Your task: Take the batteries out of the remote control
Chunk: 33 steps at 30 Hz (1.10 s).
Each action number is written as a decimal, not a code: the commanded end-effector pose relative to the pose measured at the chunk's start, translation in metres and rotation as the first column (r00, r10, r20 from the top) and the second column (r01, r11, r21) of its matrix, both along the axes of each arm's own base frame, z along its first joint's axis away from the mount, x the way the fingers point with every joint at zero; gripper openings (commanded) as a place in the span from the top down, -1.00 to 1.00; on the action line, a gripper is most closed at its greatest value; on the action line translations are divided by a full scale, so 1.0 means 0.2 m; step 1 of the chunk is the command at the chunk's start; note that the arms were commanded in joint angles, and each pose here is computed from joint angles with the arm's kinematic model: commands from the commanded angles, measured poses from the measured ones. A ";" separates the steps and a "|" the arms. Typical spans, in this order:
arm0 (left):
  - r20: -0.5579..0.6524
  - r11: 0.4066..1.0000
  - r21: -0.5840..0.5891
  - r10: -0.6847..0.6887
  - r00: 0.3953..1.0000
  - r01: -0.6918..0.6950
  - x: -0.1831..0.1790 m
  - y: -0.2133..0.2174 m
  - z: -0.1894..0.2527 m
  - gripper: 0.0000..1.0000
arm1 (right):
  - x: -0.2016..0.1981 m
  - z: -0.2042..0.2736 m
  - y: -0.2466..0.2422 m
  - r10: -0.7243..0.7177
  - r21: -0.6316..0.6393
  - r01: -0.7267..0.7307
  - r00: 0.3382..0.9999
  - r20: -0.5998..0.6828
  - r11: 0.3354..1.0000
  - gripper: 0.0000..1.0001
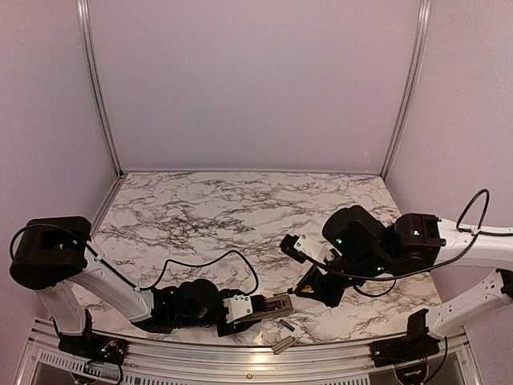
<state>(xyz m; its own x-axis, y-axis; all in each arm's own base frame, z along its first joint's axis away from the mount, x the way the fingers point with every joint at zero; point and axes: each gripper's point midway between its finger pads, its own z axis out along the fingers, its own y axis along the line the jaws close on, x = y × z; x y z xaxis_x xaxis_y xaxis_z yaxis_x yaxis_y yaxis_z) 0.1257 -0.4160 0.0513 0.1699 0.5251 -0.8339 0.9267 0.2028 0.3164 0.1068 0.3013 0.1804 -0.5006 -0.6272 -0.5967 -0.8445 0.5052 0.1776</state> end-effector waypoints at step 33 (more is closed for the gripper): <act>0.062 0.997 0.067 0.026 0.998 -0.030 0.03 0.17 -0.11 1.00 | -0.05 -0.20 0.17 0.310 -0.186 -0.295 0.949 0.061 0.937 1.00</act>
